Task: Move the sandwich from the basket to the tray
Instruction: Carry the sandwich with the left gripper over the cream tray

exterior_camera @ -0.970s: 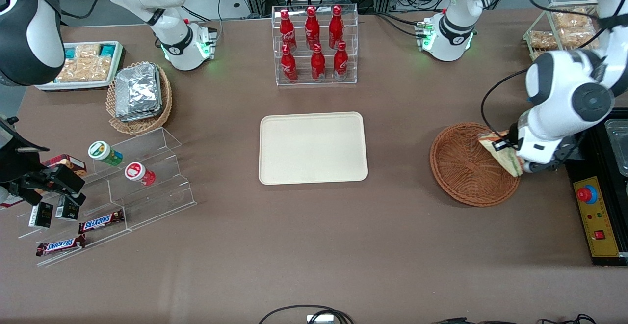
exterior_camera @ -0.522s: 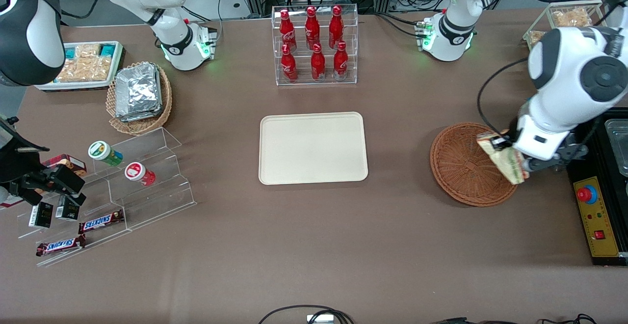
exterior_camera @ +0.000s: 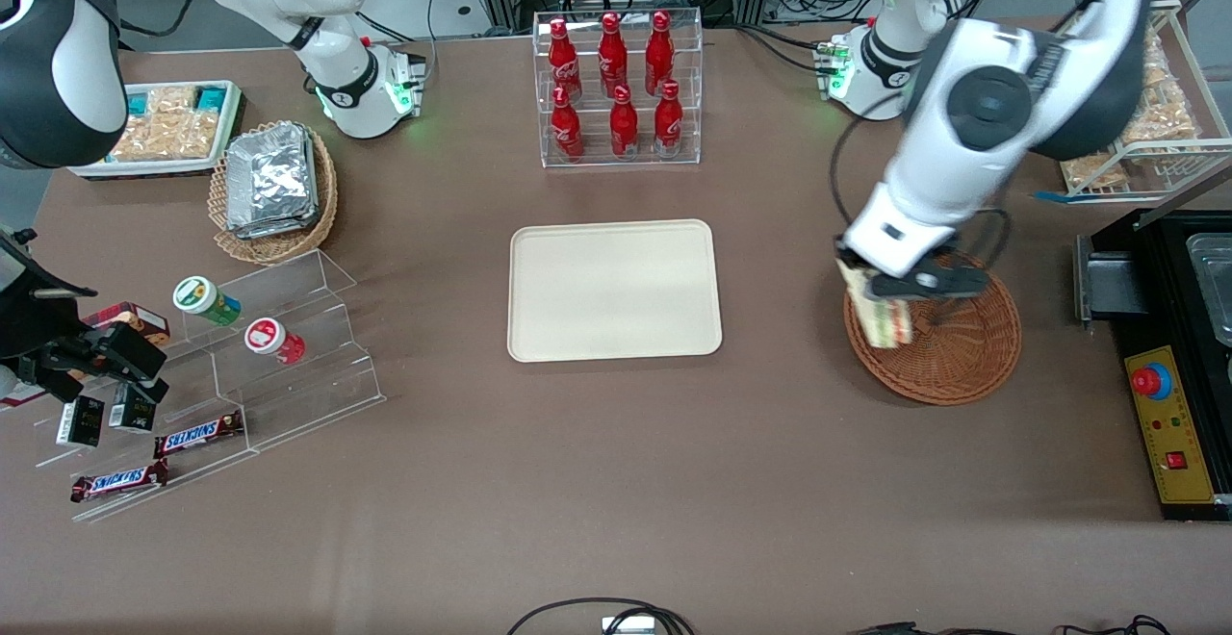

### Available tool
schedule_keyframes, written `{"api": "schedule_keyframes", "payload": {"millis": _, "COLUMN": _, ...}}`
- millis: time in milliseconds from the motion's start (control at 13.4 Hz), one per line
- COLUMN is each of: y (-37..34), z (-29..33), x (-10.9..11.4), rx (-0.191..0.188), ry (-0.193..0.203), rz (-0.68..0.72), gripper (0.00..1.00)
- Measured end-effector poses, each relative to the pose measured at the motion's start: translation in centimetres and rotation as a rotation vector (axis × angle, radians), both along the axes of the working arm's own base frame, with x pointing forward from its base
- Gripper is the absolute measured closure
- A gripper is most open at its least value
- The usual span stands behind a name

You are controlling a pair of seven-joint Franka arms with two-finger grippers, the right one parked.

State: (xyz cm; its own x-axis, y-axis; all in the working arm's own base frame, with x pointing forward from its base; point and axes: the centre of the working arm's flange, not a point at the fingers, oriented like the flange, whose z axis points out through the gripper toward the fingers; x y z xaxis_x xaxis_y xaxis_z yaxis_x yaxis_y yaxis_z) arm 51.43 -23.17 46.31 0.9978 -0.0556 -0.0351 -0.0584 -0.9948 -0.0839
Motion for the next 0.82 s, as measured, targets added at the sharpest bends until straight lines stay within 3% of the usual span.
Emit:
{"api": "schedule_keyframes", "payload": {"millis": 448, "y": -9.6, "z": -4.9, "x": -4.1, "rx": -0.043, "ry": 0.095, "rz": -0.187, "gripper": 0.81}}
{"api": "schedule_keyframes", "payload": {"millis": 821, "y": -15.9, "z": -11.1, "x": -6.4, "rx": -0.125, "ry": 0.151, "rz": -0.204, "gripper": 0.81}}
